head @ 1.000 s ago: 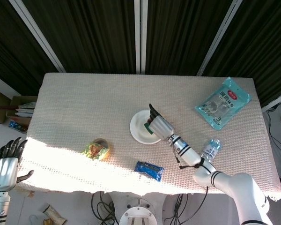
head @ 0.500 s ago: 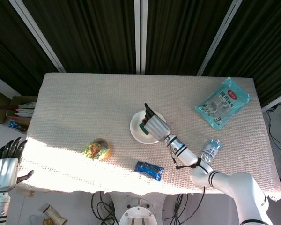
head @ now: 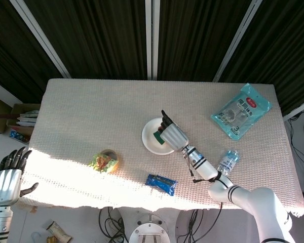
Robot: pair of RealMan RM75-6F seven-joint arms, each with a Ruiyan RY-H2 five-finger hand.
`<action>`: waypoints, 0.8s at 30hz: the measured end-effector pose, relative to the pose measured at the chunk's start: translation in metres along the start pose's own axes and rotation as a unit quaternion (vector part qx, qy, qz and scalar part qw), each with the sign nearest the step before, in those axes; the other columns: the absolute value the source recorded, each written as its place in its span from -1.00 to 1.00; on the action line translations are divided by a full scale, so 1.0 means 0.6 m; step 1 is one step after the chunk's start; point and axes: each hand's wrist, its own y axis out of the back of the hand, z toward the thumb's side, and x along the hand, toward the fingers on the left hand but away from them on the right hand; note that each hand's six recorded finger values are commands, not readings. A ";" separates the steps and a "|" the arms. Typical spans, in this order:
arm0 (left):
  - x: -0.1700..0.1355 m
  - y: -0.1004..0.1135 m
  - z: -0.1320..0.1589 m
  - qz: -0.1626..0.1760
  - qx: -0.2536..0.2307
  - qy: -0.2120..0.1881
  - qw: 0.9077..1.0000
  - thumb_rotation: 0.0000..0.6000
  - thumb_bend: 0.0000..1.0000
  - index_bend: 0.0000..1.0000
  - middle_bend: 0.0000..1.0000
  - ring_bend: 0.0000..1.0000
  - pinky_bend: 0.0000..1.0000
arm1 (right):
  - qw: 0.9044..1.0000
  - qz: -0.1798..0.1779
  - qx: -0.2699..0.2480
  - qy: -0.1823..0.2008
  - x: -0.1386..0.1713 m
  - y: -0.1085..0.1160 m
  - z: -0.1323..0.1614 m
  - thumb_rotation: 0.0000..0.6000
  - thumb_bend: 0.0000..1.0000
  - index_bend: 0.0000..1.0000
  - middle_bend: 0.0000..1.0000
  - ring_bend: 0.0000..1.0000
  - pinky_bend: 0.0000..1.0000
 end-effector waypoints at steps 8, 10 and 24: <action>-0.004 -0.006 -0.008 -0.005 -0.002 0.009 1.000 1.00 -0.82 -0.75 -0.89 -0.88 -0.72 | 0.999 0.021 0.038 0.004 0.005 -0.029 -0.001 1.00 -0.31 0.41 0.02 -0.53 -1.00; -0.004 -0.006 -0.008 -0.005 -0.003 0.007 1.000 1.00 -0.82 -0.75 -0.89 -0.88 -0.72 | 0.999 0.019 0.030 -0.001 0.006 -0.029 -0.007 1.00 -0.31 0.41 0.02 -0.52 -1.00; -0.003 -0.006 -0.007 -0.002 -0.003 0.005 1.000 1.00 -0.82 -0.75 -0.89 -0.88 -0.72 | 0.999 0.045 0.023 0.005 0.038 -0.058 -0.018 1.00 -0.30 0.42 0.02 -0.49 -1.00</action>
